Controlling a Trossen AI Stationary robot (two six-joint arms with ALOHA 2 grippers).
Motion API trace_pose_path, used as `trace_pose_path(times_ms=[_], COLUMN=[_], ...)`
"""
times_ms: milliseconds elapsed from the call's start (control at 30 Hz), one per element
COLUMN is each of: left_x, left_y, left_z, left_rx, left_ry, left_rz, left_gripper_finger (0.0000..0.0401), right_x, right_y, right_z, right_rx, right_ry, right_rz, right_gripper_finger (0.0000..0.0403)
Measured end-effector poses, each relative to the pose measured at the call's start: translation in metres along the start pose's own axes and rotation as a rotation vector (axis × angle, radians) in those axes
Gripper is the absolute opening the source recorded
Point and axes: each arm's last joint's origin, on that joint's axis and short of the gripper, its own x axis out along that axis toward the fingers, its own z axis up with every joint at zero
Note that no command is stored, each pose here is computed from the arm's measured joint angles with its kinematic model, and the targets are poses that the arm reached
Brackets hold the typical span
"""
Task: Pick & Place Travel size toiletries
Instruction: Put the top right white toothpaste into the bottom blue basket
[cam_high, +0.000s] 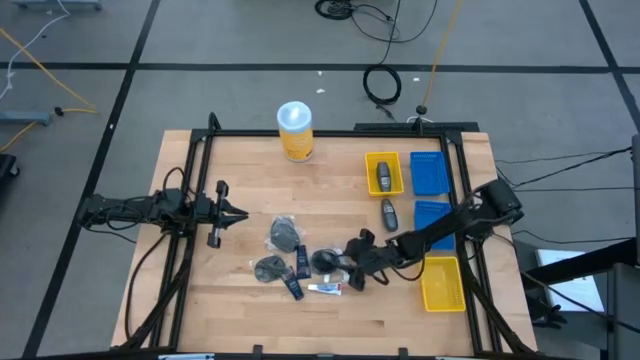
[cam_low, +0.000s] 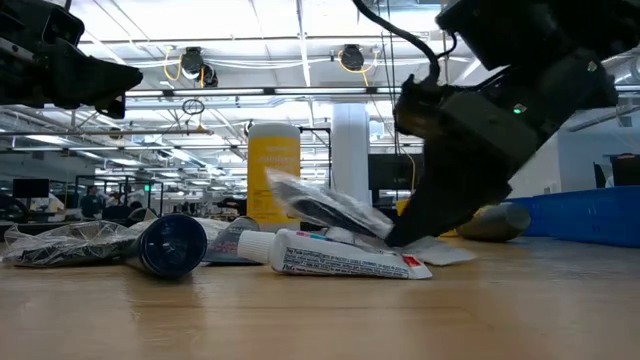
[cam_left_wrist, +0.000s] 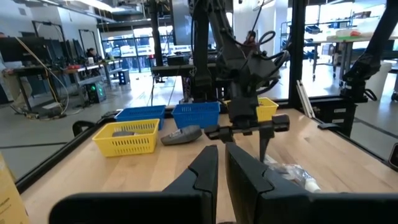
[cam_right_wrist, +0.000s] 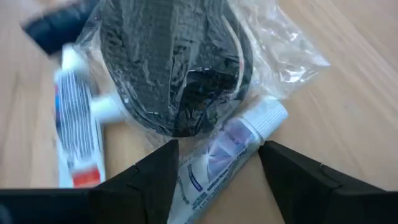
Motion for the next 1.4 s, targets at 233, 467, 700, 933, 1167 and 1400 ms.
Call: trace_pose_path(times_ms=[233,467,700,933,1167,1400], left_x=[0.000,0.000,0.000,0.000,0.000,0.000], left_y=[0.000,0.000,0.000,0.000,0.000,0.000], left_z=[0.000,0.000,0.000,0.000,0.000,0.000], left_rx=[0.000,0.000,0.000,0.000,0.000,0.000], left_ry=[0.000,0.000,0.000,-0.001,-0.001,-0.001], left_rz=[0.000,0.000,0.000,0.000,0.000,0.000], left_gripper_finger=[0.0033,0.0033,0.0033,0.0033,0.0033,0.0033], right_x=[-0.030,-0.046,-0.037,-0.029,-0.029,-0.029], right_y=[-0.003,-0.002,-0.008,-0.005,-0.005,-0.006], right_z=[0.014,0.023,0.005,-0.009,-0.010,-0.009], right_rx=[-0.059,-0.045,-0.011,-0.036,-0.046,-0.070], right_ry=[-0.006,-0.034,0.049,0.104,0.105,0.109], right_rz=[-0.030,-0.006,-0.055,-0.047,-0.049,-0.055], right_gripper_finger=[0.0186,0.0231,0.0284,0.0248,0.0183,0.0092])
